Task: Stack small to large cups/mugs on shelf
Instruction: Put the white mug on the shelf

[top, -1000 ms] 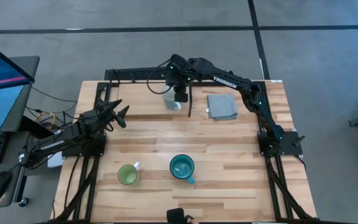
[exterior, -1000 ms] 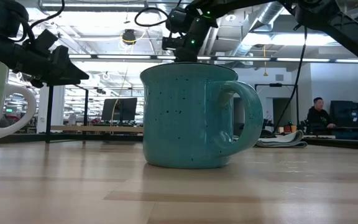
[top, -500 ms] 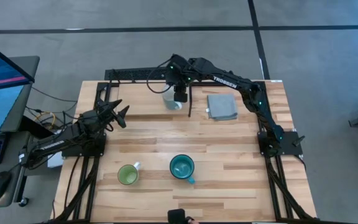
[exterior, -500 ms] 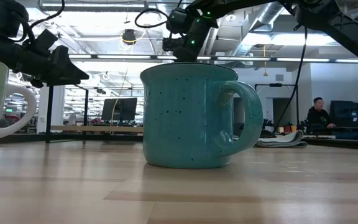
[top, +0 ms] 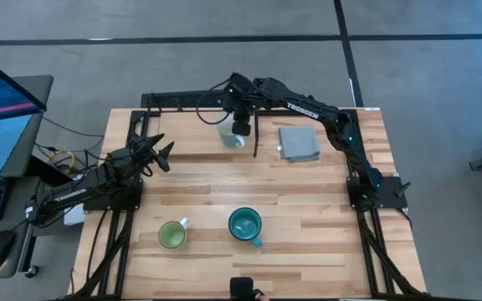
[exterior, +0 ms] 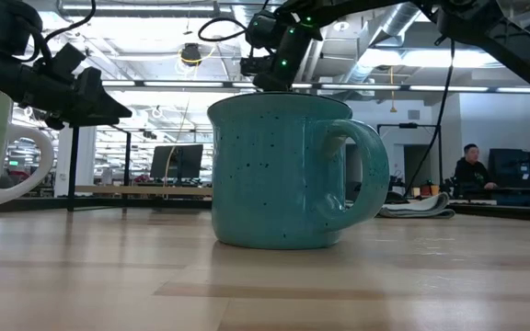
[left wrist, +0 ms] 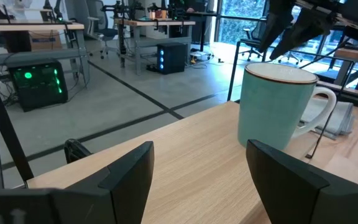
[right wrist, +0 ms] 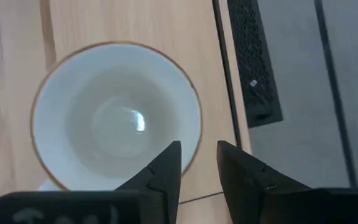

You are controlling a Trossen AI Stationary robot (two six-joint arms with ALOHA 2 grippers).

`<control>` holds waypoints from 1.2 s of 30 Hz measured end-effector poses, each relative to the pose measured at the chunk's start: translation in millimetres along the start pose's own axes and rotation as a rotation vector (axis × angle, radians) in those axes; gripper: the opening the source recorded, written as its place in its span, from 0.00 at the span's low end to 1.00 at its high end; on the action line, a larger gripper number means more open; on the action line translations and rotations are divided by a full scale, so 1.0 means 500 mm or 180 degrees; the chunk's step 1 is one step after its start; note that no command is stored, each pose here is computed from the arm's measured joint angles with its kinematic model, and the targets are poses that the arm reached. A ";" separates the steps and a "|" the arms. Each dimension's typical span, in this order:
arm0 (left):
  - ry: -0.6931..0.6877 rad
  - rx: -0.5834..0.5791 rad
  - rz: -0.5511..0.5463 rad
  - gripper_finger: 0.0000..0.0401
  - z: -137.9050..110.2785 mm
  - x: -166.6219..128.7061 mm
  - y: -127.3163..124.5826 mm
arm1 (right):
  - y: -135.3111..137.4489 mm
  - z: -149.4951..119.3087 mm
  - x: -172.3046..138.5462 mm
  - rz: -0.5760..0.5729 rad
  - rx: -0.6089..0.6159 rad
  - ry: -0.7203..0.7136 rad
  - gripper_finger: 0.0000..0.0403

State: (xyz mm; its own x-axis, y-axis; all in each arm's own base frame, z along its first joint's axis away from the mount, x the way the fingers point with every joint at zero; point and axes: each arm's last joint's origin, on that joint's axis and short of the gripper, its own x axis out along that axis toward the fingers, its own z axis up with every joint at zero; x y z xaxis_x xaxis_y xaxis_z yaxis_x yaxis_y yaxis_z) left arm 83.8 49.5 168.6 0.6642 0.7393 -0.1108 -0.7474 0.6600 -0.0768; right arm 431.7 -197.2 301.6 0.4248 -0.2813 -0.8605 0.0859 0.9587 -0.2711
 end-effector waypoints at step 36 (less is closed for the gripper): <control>-0.0001 -0.0047 -0.0001 0.62 0.000 0.000 0.000 | 0.014 -0.016 0.019 0.0079 0.1299 0.0244 0.30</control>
State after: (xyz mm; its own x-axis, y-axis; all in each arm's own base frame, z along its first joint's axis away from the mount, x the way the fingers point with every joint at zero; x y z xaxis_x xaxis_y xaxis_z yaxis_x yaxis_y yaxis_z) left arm 83.8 49.5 168.7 0.6644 0.7392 -0.1106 -0.7474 0.6581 -0.0916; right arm 429.2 -193.7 288.0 0.3643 -0.2454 -0.8984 0.4331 0.8986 -0.0698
